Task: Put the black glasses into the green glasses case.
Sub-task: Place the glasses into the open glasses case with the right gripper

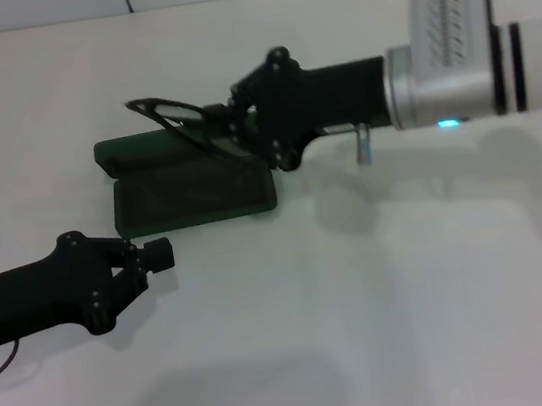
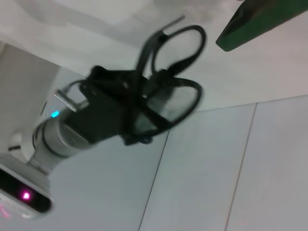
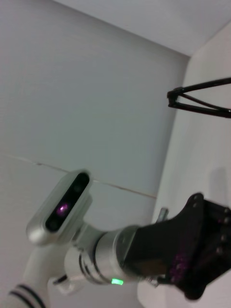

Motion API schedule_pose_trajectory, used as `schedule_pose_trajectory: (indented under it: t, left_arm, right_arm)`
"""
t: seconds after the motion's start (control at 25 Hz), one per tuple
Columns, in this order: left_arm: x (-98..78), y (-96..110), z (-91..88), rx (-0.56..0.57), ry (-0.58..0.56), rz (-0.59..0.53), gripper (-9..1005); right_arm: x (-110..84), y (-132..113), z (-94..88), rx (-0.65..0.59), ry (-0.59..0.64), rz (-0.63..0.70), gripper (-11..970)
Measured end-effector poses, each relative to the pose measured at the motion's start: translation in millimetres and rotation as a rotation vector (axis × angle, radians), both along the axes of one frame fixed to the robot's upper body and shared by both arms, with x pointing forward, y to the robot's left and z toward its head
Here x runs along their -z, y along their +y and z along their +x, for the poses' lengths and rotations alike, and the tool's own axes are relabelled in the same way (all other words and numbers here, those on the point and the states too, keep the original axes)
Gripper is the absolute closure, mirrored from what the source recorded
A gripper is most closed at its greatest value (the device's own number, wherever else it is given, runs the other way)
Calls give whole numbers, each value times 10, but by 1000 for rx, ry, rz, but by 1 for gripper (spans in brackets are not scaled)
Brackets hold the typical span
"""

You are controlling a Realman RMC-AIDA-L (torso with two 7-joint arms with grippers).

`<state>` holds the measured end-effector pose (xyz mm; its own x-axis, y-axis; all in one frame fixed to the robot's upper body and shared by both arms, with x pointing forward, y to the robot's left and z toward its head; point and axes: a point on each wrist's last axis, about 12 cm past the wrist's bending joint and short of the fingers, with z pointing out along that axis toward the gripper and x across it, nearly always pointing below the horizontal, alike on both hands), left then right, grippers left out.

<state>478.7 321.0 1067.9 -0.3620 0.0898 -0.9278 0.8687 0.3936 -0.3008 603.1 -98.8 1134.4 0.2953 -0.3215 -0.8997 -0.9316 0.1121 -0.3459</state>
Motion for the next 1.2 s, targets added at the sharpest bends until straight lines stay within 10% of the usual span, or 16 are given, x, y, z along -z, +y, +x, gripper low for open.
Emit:
schedule_pose_trajectory:
  t: [1.2]
  left_arm:
    - [45, -108, -10, 41, 16, 2, 994]
  right_arm:
    - [154, 339, 170, 36, 10, -310, 845]
